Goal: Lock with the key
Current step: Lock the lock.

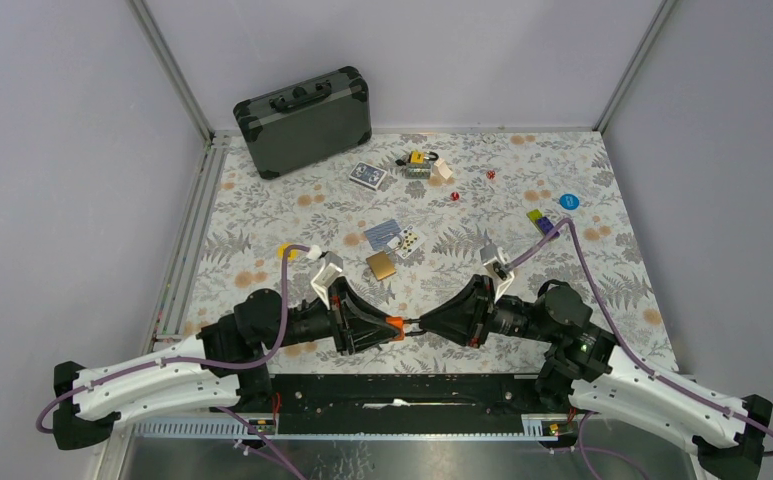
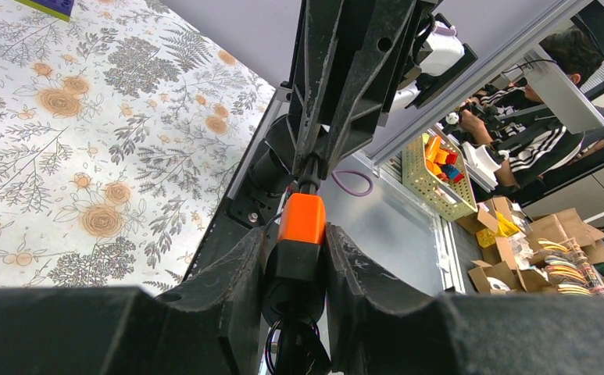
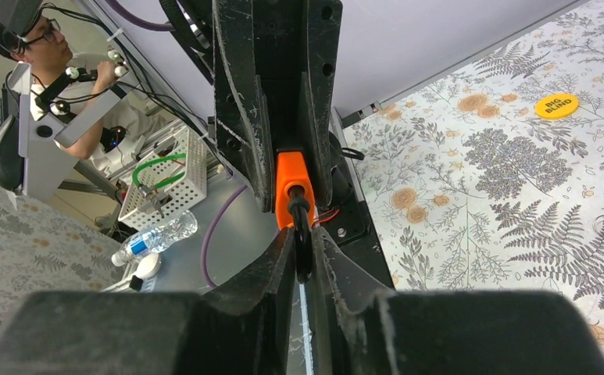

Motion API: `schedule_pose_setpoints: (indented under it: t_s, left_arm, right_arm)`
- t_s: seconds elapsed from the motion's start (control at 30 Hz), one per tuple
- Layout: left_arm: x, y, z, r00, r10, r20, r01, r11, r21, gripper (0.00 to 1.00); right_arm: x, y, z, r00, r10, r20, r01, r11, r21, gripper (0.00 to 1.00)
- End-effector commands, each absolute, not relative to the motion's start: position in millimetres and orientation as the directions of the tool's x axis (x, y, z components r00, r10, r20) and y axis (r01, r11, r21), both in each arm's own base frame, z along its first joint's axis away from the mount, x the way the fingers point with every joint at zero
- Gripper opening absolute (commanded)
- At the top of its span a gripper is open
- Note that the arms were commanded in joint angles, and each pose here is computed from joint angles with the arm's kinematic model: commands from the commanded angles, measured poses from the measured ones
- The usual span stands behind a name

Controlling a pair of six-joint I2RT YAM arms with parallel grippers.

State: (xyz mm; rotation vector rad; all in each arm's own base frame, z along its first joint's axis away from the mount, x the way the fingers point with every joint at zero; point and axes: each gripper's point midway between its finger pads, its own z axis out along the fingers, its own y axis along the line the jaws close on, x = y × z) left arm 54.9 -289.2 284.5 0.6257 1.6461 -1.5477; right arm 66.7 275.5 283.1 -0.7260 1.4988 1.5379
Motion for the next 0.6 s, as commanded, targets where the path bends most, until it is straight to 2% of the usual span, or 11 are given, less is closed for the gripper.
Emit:
schedule_pose_setpoints:
  t_s: [0.0,0.17,0.37,0.47,0.57]
  left_arm:
    - [50.8,-289.9,322.5,-0.538,-0.241,-0.807,0.825,0.047,-0.564,0.0]
    - [51.5,-290.2,322.9,-0.539,-0.245,-0.806,0.824,0.048,-0.565,0.0]
    - [52.8,-289.5,322.7,-0.539,-0.251,-0.804,0.821,0.055,-0.568,0.0]
    - [53.7,-287.9,323.8,-0.536,-0.258,-0.804,0.822,0.059,-0.566,0.0]
    - [54.7,-286.8,323.2,-0.531,-0.258,-0.807,0.823,0.069,-0.564,0.0]
  right_arm:
    - [64.0,278.1,289.0,-0.466,0.182,-0.866,-0.876,0.046,0.481,0.22]
    - [64.3,279.3,285.7,-0.472,0.173,-0.865,-0.873,0.049,0.486,0.22]
    - [64.6,281.2,282.8,-0.477,0.16,-0.864,-0.87,0.05,0.49,0.18]
    - [64.9,281.3,281.4,-0.477,0.155,-0.865,-0.87,0.055,0.489,0.24]
    - [65.9,281.1,279.9,-0.477,0.152,-0.866,-0.87,0.062,0.49,0.26]
